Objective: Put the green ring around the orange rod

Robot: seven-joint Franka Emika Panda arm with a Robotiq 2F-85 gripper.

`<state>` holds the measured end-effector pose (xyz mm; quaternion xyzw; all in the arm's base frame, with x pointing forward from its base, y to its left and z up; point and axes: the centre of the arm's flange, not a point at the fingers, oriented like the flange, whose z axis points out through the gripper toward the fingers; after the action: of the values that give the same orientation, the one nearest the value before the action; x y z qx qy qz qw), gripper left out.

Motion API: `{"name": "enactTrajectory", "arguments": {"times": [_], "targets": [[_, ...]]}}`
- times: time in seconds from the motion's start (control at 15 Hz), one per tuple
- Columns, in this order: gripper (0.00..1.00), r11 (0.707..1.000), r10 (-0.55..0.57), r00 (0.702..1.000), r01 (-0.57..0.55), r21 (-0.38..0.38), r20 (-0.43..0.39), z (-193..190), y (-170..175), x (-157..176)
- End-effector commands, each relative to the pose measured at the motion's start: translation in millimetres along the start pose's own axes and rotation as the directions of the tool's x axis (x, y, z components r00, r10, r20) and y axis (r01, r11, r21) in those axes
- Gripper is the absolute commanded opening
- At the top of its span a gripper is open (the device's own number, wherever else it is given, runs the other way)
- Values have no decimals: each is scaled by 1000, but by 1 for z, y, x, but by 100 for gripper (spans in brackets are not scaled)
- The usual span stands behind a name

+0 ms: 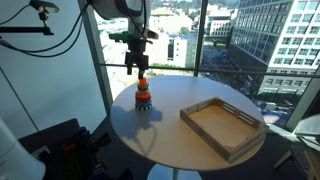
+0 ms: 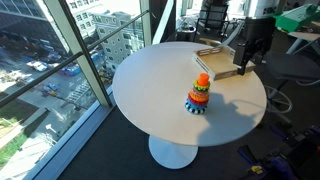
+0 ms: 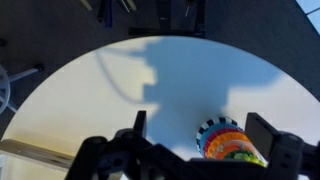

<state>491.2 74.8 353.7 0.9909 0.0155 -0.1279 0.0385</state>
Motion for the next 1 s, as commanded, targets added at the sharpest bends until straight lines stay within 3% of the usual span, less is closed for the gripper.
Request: {"name": "enactTrajectory", "arguments": {"times": [0.0,0.47,0.93], "targets": [[100,999,51,999,-51,18,-19,-20,21,-48],[100,998,60,993,-56,37,-104,-48,43,-88],[100,998,67,993,-65,23,-101,-45,44,-83]]}}
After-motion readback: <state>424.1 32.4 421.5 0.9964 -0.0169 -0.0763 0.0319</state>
